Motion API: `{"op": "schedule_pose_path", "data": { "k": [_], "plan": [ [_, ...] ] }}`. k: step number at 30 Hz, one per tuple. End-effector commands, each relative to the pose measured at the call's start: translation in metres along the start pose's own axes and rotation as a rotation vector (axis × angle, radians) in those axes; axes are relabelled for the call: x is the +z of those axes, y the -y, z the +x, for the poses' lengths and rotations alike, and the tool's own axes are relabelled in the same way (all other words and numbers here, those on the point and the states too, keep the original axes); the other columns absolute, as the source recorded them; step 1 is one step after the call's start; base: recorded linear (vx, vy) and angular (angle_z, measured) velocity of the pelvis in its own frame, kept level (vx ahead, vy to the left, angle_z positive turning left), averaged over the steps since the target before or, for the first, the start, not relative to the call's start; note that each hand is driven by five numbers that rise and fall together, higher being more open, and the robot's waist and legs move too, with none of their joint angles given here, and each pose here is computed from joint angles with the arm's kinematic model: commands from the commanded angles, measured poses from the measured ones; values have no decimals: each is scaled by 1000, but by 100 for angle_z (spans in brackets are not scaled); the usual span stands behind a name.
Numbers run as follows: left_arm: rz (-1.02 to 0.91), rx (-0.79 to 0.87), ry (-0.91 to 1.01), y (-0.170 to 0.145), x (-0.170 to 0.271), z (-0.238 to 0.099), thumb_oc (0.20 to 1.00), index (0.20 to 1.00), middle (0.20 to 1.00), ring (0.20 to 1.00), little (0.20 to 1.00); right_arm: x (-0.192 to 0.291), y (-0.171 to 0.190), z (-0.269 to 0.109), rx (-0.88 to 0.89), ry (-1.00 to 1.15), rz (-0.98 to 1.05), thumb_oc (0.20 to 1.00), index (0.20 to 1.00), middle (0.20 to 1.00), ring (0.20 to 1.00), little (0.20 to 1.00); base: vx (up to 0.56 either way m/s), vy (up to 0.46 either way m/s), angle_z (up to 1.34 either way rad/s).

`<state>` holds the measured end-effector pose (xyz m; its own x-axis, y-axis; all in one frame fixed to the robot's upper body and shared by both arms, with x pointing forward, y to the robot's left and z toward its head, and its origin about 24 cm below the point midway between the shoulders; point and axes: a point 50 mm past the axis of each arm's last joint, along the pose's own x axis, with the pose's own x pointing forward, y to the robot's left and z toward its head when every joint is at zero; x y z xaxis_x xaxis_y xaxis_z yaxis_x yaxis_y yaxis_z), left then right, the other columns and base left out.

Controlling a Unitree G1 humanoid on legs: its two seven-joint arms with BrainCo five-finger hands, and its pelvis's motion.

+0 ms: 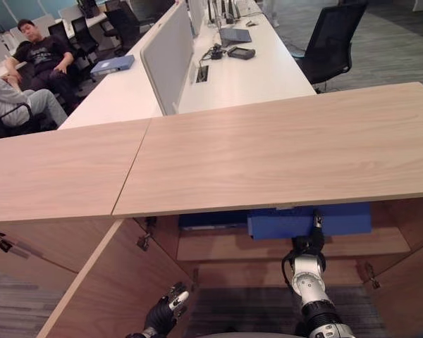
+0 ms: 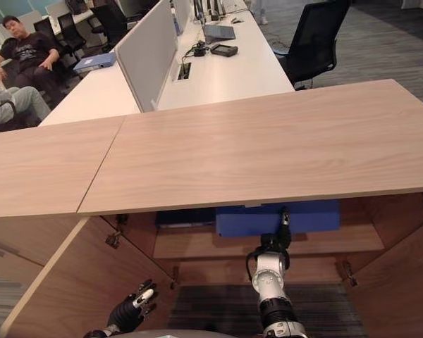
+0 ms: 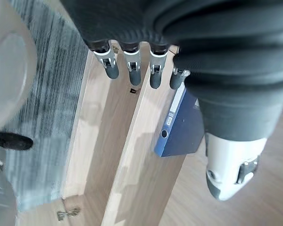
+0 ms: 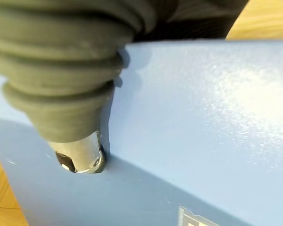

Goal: Put the empty folder in the office cabinet

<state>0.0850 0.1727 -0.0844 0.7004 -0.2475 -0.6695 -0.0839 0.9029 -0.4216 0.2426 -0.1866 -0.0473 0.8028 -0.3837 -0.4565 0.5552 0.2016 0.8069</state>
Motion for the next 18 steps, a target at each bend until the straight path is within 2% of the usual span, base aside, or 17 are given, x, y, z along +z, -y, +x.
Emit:
{"op": "schedule_pose_path", "data": {
  "k": [1, 10, 18],
  "plan": [
    [68, -8, 46, -6, 10, -7, 1000, 1000, 1000, 1000, 1000, 0, -36, 1, 190, 17, -8, 200, 200, 200, 200, 200, 24, -52, 2],
    [1, 25, -1, -7, -9, -13, 1000, 1000, 1000, 1000, 1000, -10, -39, -1, 200, -10, -37, 200, 200, 200, 200, 200, 81, -109, -9],
    [9, 15, 13, -3, -5, -11, 1000, 1000, 1000, 1000, 1000, -6, -53, -1, 245, 19, -23, 200, 200, 200, 200, 200, 68, -129, -2]
  ]
}}
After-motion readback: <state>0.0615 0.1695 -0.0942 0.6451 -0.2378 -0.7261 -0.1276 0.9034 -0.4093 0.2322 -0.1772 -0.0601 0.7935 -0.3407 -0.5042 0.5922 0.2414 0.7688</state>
